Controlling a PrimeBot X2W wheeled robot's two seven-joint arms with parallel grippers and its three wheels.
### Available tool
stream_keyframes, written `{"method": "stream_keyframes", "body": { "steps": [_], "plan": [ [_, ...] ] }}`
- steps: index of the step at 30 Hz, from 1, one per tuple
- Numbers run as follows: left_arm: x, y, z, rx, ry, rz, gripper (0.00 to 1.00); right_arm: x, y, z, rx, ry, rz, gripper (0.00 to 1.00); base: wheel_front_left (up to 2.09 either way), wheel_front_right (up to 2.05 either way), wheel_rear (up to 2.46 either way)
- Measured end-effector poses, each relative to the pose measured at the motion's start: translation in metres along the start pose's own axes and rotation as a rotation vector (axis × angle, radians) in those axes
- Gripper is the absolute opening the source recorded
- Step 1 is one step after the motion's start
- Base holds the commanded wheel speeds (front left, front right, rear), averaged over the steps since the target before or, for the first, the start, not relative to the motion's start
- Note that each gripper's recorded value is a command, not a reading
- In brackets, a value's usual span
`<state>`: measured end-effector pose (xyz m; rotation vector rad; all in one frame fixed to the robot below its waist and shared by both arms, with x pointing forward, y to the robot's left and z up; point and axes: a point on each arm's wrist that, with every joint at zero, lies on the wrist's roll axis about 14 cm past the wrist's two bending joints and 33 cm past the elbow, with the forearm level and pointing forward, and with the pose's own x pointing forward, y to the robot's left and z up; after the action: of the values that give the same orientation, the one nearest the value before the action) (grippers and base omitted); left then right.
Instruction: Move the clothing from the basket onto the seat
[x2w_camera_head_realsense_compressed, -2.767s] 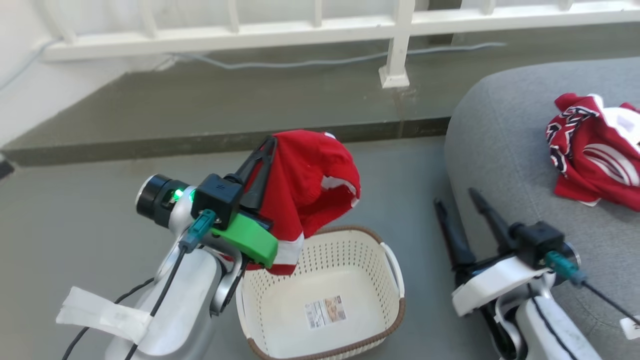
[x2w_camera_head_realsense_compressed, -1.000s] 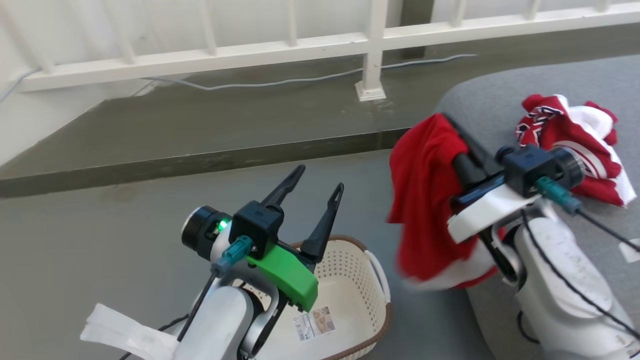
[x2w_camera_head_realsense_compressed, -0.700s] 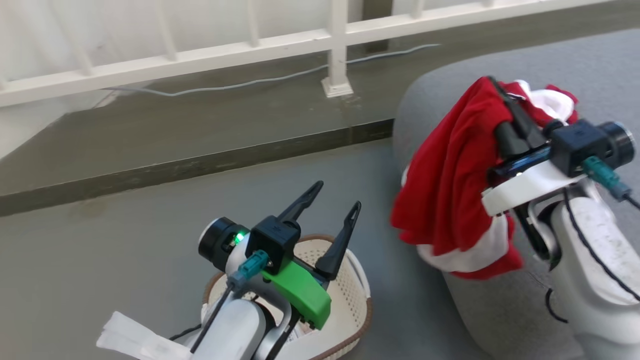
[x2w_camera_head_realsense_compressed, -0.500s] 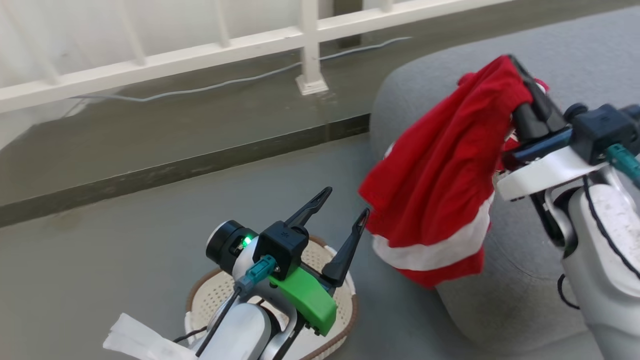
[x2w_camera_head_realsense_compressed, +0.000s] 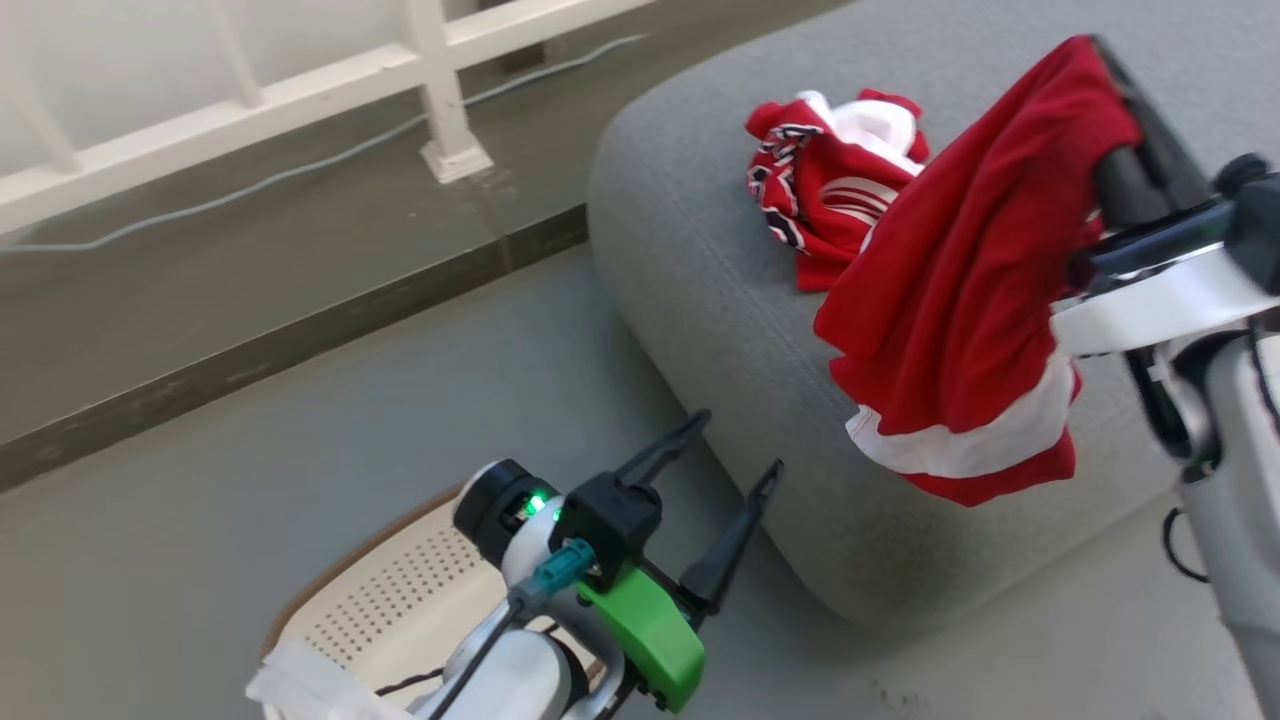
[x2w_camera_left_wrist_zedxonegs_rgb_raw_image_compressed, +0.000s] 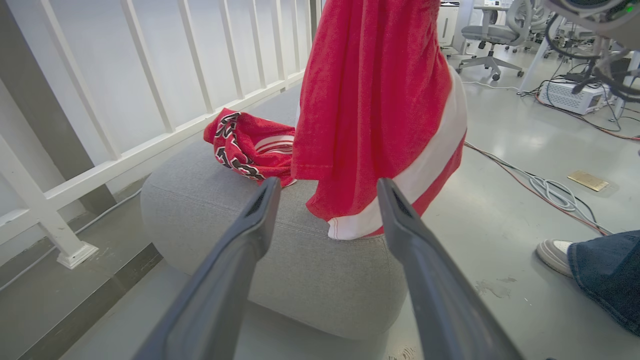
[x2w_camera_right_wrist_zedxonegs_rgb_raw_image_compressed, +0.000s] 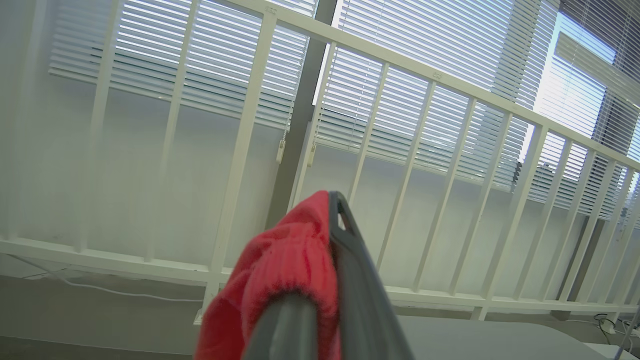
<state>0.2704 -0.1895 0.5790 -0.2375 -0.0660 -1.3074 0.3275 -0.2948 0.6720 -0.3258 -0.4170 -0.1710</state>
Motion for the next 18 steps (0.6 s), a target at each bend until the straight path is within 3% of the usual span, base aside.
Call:
{"method": "stream_keyframes", "body": {
  "steps": [6,18],
  "plan": [
    [0.009,-0.024,-0.017,-0.058,0.037,-0.114,1.0,-0.012,-0.047,-0.003,-0.074,0.037,-0.119,0.0,0.0,0.0,0.0],
    [0.017,-0.02,-0.03,-0.105,0.053,-0.153,1.0,-0.015,-0.056,-0.022,-0.081,0.107,-0.161,0.0,0.0,0.0,0.0]
  ]
}}
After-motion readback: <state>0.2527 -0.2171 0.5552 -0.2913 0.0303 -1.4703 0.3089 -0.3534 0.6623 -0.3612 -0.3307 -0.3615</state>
